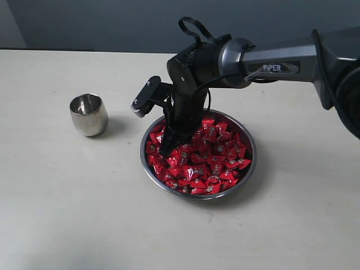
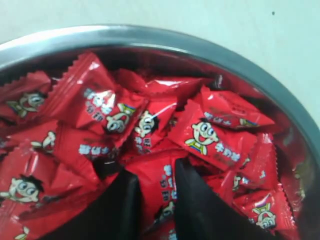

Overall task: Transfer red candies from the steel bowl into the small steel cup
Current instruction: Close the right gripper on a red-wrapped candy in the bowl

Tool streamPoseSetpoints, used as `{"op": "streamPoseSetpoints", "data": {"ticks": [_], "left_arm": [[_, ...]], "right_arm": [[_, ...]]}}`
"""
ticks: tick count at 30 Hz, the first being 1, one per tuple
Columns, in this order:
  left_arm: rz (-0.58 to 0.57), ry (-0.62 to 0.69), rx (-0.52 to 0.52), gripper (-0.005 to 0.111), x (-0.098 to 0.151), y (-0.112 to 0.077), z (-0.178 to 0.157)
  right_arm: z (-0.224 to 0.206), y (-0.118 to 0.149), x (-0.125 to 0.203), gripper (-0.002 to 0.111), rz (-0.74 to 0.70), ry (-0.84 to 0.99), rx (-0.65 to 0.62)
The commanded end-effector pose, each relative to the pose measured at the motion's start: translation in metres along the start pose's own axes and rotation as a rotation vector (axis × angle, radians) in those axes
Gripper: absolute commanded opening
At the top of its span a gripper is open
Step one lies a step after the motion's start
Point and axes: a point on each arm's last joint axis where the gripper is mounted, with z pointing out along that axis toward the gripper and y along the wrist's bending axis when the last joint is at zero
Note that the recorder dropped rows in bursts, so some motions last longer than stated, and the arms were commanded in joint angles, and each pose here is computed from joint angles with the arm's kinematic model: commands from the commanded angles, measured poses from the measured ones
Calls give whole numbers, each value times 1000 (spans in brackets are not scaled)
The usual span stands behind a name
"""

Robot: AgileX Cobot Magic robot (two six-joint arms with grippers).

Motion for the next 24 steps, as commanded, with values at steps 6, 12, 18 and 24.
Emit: {"op": "streamPoseSetpoints", "data": {"ticks": [6, 12, 18, 24], "left_arm": [[-5, -2, 0, 0, 1, 0, 0], [-5, -2, 0, 0, 1, 0, 0], [-5, -2, 0, 0, 1, 0, 0], [-5, -2, 0, 0, 1, 0, 0]], "right_arm": [[-17, -6, -3, 0, -3, -37, 31], [-46, -11, -6, 0, 8, -99, 64], [-65, -15, -8, 0, 24, -144, 100], [-68, -15, -8, 0, 32, -149, 102]]}}
